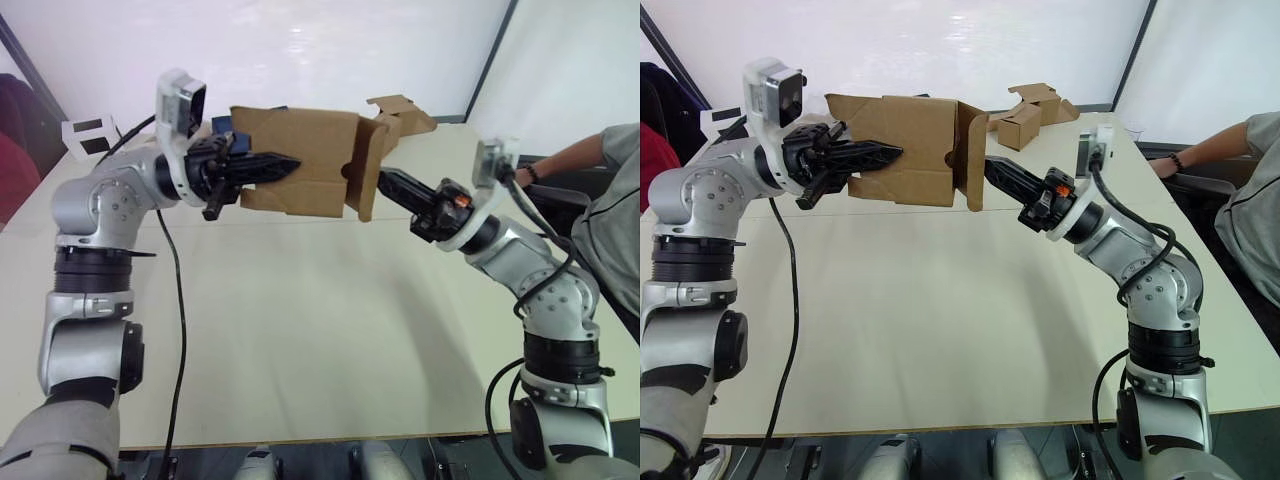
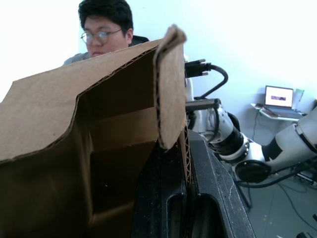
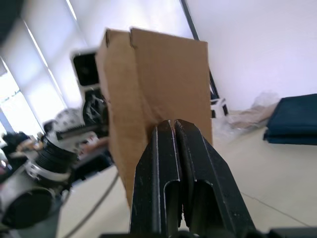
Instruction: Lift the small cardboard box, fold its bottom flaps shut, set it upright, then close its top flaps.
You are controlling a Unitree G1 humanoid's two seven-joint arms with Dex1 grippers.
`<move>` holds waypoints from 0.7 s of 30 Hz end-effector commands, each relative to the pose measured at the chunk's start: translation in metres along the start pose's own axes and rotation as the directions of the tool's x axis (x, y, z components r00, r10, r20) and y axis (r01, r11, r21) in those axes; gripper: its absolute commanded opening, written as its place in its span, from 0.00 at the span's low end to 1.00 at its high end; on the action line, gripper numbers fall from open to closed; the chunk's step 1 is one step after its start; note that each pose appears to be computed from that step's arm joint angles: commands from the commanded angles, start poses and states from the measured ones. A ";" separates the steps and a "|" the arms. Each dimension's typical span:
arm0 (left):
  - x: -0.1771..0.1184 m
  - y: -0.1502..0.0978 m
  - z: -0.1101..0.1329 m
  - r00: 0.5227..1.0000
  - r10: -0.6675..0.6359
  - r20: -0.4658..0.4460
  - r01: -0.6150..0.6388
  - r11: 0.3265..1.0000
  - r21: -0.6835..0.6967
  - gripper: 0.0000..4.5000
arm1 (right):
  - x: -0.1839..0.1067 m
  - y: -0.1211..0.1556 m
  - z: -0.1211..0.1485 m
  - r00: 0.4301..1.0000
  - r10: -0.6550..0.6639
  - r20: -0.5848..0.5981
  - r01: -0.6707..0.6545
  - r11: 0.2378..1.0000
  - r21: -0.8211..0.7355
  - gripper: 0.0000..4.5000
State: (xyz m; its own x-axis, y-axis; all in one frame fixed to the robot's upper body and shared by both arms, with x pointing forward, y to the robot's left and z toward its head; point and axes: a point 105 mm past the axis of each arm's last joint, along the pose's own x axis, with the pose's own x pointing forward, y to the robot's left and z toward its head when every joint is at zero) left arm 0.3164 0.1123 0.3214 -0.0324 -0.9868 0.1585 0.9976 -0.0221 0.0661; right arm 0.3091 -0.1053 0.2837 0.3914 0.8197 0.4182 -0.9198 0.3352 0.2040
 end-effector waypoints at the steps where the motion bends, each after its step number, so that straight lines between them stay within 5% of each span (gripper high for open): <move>1: 0.000 -0.005 0.013 1.000 -0.006 0.028 0.004 0.999 0.045 0.00 | 0.001 0.012 0.012 0.997 0.029 0.073 -0.030 0.999 0.011 0.01; 6: 0.001 -0.006 0.012 0.999 -0.004 0.038 0.003 0.999 0.035 0.00 | 0.006 0.020 0.005 0.994 0.056 0.089 -0.061 0.997 0.057 0.06; 16: 0.001 -0.006 0.012 0.999 0.003 0.049 -0.004 1.000 0.027 0.00 | 0.013 0.021 -0.005 0.994 0.071 0.078 -0.078 0.993 0.092 0.83; 21: -0.001 -0.006 0.012 0.999 0.009 0.054 -0.010 1.000 0.023 0.00 | 0.013 0.022 -0.005 0.992 0.075 0.100 -0.086 0.990 0.115 0.83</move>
State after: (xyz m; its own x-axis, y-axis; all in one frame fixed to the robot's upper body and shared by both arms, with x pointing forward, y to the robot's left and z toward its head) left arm 0.3181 0.1111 0.3180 -0.0074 -0.9834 0.1815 0.9995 -0.0017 0.0315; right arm 0.3010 -0.0846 0.2791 0.3558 0.8052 0.4744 -0.9261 0.2358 0.2944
